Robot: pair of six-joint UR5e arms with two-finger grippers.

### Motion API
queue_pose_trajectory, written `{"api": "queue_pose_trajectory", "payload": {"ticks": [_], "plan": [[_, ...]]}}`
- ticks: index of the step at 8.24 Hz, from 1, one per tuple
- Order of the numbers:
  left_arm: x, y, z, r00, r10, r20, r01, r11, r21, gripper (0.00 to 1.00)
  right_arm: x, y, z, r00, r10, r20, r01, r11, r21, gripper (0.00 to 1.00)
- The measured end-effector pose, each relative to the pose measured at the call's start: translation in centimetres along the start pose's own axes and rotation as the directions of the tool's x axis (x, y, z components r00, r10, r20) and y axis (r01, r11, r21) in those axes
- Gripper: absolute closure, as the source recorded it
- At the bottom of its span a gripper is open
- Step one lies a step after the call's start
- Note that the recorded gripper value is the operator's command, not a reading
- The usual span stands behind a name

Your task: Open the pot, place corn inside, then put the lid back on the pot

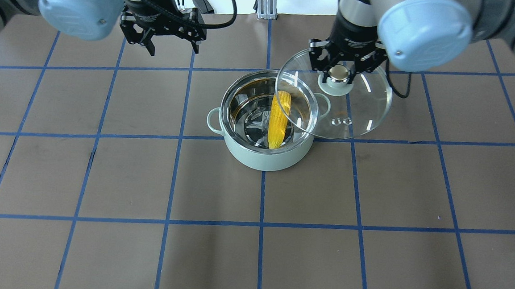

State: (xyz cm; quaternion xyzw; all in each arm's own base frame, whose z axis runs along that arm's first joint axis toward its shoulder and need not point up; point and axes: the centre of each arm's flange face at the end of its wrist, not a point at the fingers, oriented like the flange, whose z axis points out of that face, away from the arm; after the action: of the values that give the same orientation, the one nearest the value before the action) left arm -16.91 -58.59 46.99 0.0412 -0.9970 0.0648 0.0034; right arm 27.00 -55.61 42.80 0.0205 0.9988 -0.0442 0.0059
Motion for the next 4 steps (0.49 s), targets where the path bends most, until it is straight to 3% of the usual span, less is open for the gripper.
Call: {"api": "queue_pose_trajectory", "payload": {"ticks": [4], "plan": [[-1.3, 1.6, -2.9, 1.000, -0.008, 0.009, 0.008, 1.000, 0.021, 0.00, -7.5, 0.1, 4.7, 1.000, 0.003, 0.005, -0.003, 1.000, -0.007, 0.81]]}}
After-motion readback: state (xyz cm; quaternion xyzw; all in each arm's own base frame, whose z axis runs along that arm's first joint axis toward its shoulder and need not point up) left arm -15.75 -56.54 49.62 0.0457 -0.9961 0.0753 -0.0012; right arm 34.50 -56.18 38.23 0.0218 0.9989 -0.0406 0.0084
